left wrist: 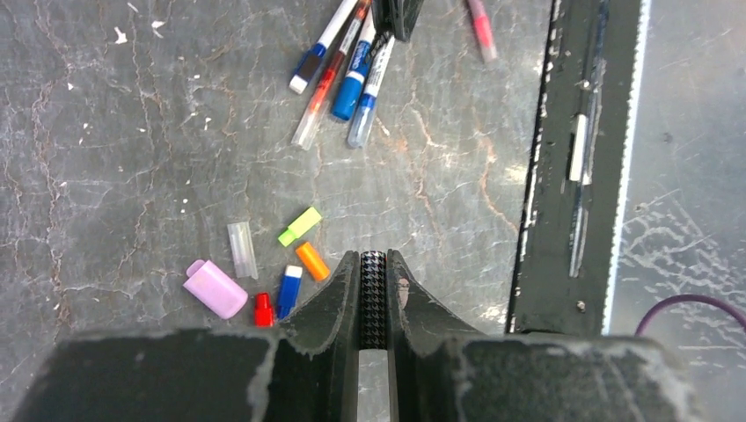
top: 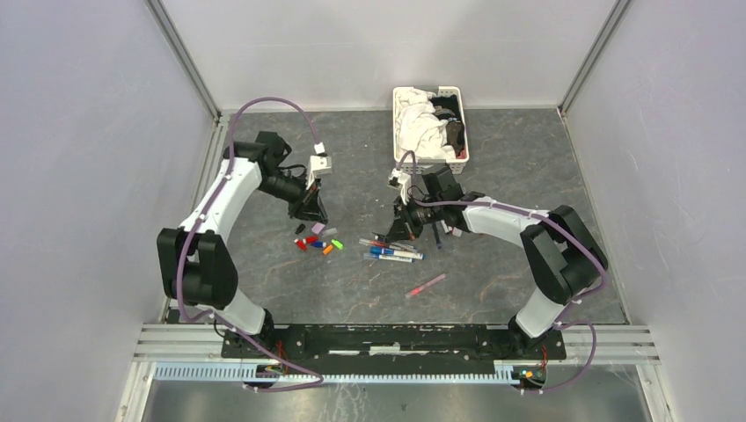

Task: Open the pen caps

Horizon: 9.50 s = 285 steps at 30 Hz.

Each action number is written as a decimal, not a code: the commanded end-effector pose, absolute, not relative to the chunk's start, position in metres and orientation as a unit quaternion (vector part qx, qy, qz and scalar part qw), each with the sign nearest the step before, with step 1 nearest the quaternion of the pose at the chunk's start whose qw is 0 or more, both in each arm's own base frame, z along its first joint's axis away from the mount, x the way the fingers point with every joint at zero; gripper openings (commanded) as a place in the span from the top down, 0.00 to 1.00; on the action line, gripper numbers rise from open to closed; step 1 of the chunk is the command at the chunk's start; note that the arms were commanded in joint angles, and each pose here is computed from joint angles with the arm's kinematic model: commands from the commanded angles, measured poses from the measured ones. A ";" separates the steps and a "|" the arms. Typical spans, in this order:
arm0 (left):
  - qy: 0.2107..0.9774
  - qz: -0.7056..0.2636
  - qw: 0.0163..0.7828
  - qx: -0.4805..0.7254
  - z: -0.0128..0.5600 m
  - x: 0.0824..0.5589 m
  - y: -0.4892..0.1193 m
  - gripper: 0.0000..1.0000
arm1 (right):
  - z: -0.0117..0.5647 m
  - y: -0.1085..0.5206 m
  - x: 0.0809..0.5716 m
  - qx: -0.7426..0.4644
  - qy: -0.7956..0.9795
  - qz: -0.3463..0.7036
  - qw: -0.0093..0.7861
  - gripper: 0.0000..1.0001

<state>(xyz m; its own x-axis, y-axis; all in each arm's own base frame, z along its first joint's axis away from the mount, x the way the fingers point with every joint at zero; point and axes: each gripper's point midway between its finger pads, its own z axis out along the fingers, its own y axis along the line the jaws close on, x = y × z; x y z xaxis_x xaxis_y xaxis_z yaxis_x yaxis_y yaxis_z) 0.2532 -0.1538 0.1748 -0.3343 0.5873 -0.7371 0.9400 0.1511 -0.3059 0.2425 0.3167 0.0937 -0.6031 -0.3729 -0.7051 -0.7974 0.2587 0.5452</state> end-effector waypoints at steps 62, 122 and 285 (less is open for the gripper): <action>0.808 -0.193 0.417 0.369 0.256 0.320 -0.125 0.00 | 0.072 0.296 0.282 -0.407 0.799 0.243 0.370 0.68; 0.727 -0.371 0.313 0.486 0.180 0.240 -0.188 0.00 | 0.166 0.353 0.238 -0.451 0.663 0.510 0.312 1.00; 0.828 -0.256 0.330 0.375 0.200 0.297 -0.119 0.00 | 0.047 0.331 0.297 -0.426 0.814 0.211 0.334 0.70</action>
<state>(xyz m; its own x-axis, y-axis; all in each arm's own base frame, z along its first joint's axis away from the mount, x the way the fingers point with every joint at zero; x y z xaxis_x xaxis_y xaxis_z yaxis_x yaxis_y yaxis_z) 0.3011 -0.1143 0.2005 -0.5269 0.4370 -0.7290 0.7588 0.6283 -0.1717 0.2920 0.3260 0.0434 -0.4270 -0.5431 -0.7230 -0.8232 0.5643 0.0623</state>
